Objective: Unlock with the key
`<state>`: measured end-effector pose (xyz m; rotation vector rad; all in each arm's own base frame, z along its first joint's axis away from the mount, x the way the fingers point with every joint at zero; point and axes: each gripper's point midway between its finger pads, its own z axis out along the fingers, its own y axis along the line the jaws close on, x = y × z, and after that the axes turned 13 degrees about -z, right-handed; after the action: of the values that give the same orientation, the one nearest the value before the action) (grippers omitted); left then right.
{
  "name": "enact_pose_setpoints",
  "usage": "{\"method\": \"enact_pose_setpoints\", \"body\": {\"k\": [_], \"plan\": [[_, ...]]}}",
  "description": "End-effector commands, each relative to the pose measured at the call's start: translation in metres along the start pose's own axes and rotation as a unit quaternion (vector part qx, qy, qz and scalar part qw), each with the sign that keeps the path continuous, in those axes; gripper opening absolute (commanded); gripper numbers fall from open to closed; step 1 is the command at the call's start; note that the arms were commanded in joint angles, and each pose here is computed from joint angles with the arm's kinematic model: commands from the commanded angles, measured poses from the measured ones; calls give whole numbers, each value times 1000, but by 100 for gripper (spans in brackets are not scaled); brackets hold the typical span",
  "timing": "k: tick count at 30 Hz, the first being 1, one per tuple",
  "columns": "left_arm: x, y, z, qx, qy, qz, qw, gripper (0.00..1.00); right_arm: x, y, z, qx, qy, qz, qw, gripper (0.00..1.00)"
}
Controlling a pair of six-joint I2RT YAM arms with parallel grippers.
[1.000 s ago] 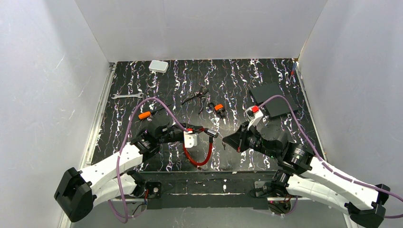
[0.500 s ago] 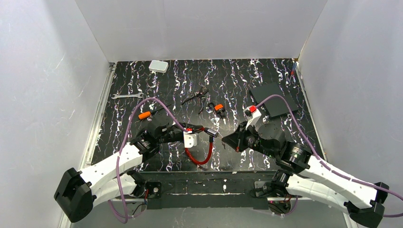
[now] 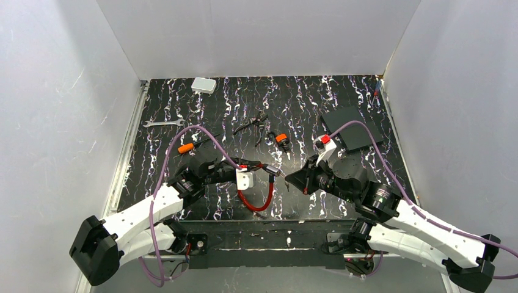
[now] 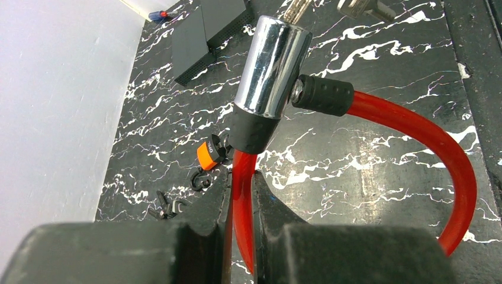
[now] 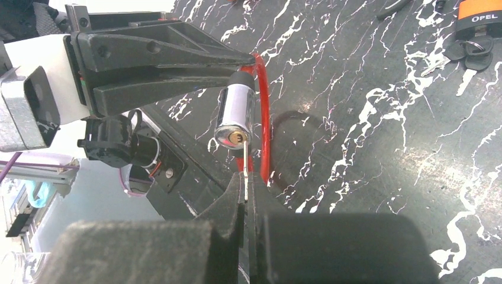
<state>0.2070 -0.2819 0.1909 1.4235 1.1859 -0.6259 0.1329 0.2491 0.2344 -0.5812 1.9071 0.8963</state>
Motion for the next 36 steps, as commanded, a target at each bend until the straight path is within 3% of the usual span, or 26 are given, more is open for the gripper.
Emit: {"method": "enact_pose_setpoints", "body": {"k": [1,36], "plan": [[-16,5,-2,-11,-27,18,999,0,-39,12,-9,-13,-58,-3,998,1],[-14,6,-2,-15,-21,23,999,0,-28,6,-6,1,-31,-10,999,1]]}}
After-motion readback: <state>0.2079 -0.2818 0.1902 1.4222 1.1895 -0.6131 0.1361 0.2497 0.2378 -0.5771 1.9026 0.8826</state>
